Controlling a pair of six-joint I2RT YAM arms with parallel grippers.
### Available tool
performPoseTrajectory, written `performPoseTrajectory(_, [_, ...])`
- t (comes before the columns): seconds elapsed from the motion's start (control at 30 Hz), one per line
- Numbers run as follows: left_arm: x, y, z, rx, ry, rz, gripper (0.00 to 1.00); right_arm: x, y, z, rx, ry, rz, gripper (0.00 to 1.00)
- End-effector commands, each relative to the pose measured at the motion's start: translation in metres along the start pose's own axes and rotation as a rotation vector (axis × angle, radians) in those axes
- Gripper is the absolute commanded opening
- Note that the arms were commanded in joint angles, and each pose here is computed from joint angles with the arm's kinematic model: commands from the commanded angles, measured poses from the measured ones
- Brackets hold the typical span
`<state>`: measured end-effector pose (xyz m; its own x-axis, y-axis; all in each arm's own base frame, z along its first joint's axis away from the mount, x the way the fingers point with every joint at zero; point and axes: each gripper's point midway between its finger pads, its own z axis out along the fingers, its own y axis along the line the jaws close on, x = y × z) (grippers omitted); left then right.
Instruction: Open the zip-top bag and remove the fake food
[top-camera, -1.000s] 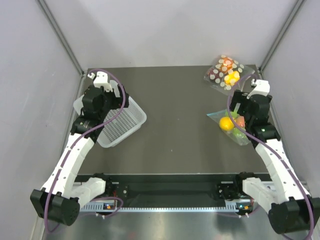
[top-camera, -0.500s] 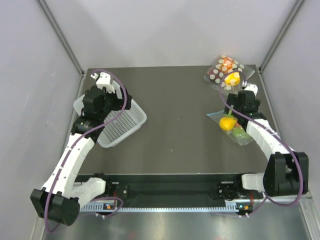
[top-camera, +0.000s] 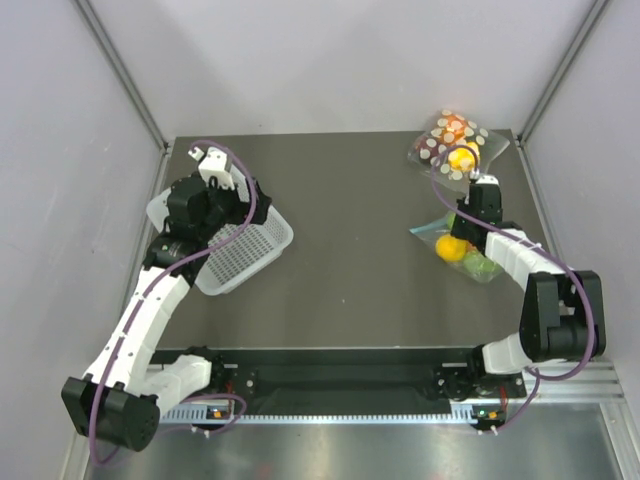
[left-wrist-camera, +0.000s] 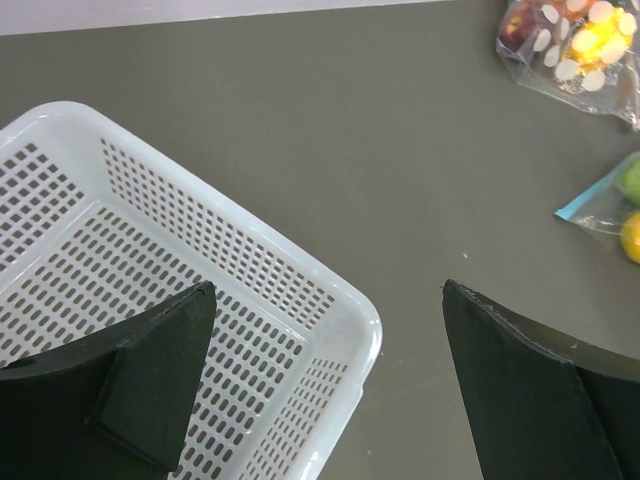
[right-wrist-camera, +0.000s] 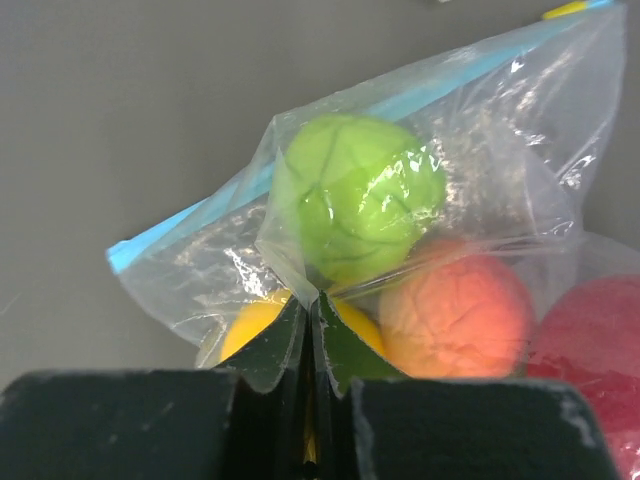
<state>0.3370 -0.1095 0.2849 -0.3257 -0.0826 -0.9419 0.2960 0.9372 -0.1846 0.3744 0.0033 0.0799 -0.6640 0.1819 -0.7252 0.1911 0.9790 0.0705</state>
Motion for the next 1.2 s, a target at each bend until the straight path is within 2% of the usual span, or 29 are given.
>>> performPoseTrajectory(0.0, [-0.003,-0.017,0.003,0.088,-0.019,0.003,1.00,-0.013,0.030,-0.010,-0.183,-0.027,0.020,0.00])
performPoseTrajectory(0.23, [0.027,-0.068,0.022,0.230,0.059,-0.005,1.00,-0.015,0.110,-0.057,-0.521,-0.110,-0.127,0.00])
performPoseTrajectory(0.33, [0.043,-0.105,0.023,0.388,0.066,-0.036,1.00,-0.013,0.148,-0.089,-0.734,-0.159,-0.183,0.00])
performPoseTrajectory(0.37, [0.032,-0.115,0.024,0.440,0.010,-0.041,1.00,-0.004,0.162,-0.105,-0.848,-0.148,-0.210,0.00])
performPoseTrajectory(0.5, [0.044,-0.137,0.020,0.584,0.009,-0.089,1.00,0.005,0.186,-0.143,-1.100,-0.170,-0.271,0.00])
performPoseTrajectory(0.57, [0.059,-0.143,0.019,0.628,0.048,-0.124,0.99,0.010,0.193,-0.164,-1.218,-0.198,-0.304,0.00])
performPoseTrajectory(0.6, [0.056,-0.146,0.019,0.653,0.030,-0.134,0.99,0.010,0.195,-0.172,-1.254,-0.197,-0.290,0.00])
performPoseTrajectory(0.63, [0.070,-0.152,0.017,0.694,0.076,-0.177,0.99,0.015,0.195,-0.177,-1.284,-0.195,-0.282,0.00])
performPoseTrajectory(0.67, [0.072,-0.156,0.015,0.719,0.076,-0.199,0.99,0.009,0.199,-0.190,-1.347,-0.246,-0.306,0.00])
performPoseTrajectory(0.7, [0.076,-0.161,0.013,0.750,0.084,-0.219,1.00,0.010,0.200,-0.197,-1.376,-0.233,-0.275,0.00])
performPoseTrajectory(0.73, [0.082,-0.167,0.013,0.780,0.090,-0.251,0.96,0.011,0.201,-0.203,-1.399,-0.245,-0.271,0.00])
performPoseTrajectory(0.93, [0.108,-0.198,0.013,0.864,0.173,-0.308,0.89,-0.002,0.205,-0.242,-1.547,-0.331,-0.243,0.00])
performPoseTrajectory(1.1, [0.117,-0.208,0.013,0.892,0.207,-0.357,0.68,-0.004,0.205,-0.249,-1.580,-0.333,-0.220,0.00])
performPoseTrajectory(1.17, [0.116,-0.211,0.013,0.901,0.209,-0.381,0.63,-0.003,0.205,-0.247,-1.583,-0.333,-0.217,0.00])
